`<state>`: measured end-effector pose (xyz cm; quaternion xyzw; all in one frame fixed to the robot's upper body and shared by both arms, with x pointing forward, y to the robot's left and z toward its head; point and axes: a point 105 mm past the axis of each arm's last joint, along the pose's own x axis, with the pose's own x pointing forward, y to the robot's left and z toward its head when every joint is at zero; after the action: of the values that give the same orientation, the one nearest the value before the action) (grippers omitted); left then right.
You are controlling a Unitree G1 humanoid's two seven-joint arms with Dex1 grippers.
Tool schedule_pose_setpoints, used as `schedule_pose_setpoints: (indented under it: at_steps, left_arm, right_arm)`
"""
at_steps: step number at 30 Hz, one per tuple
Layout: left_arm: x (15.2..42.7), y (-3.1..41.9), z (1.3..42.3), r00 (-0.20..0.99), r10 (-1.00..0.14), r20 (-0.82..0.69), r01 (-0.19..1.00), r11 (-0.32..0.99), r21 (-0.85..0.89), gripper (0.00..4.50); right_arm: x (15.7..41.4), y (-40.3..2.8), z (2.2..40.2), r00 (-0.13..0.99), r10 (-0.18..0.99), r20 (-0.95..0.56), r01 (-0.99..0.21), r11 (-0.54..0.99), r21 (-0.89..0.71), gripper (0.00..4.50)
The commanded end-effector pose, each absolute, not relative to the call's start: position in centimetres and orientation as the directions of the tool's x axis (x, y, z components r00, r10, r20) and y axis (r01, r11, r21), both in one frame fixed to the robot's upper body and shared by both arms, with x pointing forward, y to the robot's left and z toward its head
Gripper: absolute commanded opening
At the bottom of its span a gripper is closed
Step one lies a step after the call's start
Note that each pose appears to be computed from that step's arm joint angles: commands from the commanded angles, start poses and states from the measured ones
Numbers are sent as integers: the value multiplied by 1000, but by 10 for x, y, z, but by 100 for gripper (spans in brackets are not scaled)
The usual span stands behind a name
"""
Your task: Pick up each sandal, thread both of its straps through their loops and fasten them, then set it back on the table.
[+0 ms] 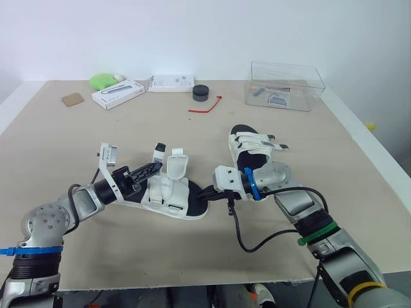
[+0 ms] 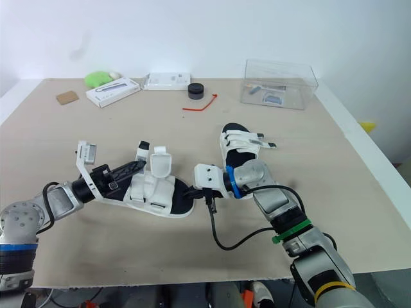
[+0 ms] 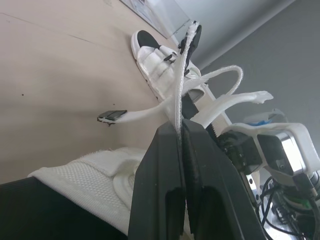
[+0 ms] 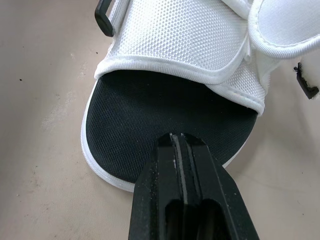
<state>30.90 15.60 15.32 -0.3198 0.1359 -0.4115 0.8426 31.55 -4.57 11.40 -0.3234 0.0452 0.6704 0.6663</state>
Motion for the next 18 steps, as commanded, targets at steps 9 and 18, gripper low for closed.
schedule_pose_setpoints:
  at_steps: [9, 18]
  left_arm:
    - [318, 155, 155, 581, -812, 49, 670, 443, -596, 235]
    - [326, 160, 145, 582, -813, 3, 672, 479, -564, 445]
  right_arm:
    - [317, -56, 101, 122, 828, -547, -931, -96, -352, 0]
    - [315, -56, 99, 120, 827, -549, -932, -97, -350, 0]
